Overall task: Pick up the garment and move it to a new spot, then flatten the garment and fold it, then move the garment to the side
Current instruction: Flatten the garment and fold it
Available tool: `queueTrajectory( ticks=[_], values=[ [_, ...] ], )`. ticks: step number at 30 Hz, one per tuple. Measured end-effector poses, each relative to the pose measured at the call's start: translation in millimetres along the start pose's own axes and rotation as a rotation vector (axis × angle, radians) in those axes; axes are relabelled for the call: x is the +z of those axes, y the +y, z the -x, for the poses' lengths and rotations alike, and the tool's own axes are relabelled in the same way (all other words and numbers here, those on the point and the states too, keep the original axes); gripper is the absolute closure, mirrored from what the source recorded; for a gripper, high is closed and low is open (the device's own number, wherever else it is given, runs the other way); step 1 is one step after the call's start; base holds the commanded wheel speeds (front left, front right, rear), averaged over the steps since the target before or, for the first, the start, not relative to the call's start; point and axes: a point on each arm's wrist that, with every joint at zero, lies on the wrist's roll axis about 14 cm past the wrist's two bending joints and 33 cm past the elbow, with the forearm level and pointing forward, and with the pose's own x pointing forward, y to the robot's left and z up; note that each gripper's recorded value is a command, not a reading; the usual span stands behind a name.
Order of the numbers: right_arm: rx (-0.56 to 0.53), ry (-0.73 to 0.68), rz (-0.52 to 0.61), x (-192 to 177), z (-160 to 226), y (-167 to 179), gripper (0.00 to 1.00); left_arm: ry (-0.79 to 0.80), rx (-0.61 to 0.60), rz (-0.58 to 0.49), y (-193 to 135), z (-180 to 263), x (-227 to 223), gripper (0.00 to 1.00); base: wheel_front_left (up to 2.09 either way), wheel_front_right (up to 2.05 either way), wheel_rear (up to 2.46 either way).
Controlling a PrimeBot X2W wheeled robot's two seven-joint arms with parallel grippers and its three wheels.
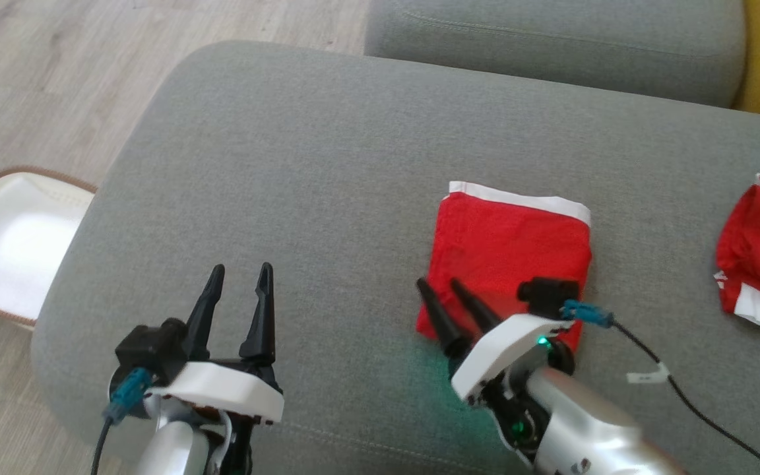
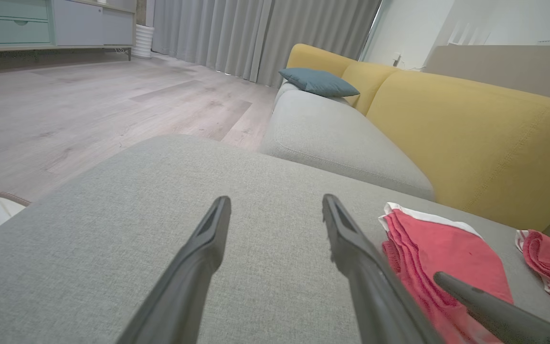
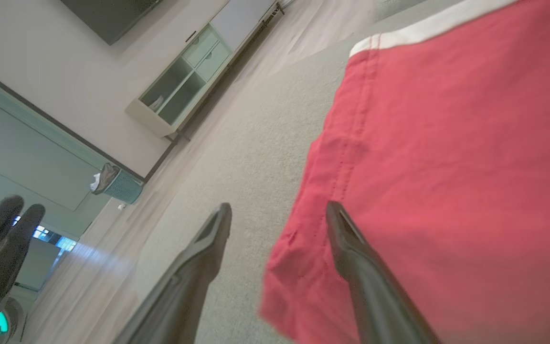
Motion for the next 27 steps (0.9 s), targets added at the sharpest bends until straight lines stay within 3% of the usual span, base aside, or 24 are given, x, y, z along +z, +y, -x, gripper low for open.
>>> queueTrajectory(
  ticks=[14,19,27],
  values=[
    [0.004,0.002,-0.022,-2.3,18.0,6.5,0.0,0.002,-0.063,0.011,-19.8,-5.0,-2.1,0.0,0.0,0.0,0.0],
    [-0.024,-0.103,-0.01,30.8,22.8,-1.3,0.0,-0.014,-0.083,0.014,-25.6,-10.0,2.6,0.0,0.0,0.0,0.0],
    [-0.146,-0.319,0.133,102.9,51.3,-39.7,0.0,-0.045,-0.148,0.023,-47.1,-19.4,12.1,0.0,0.0,0.0,0.0]
  ],
)
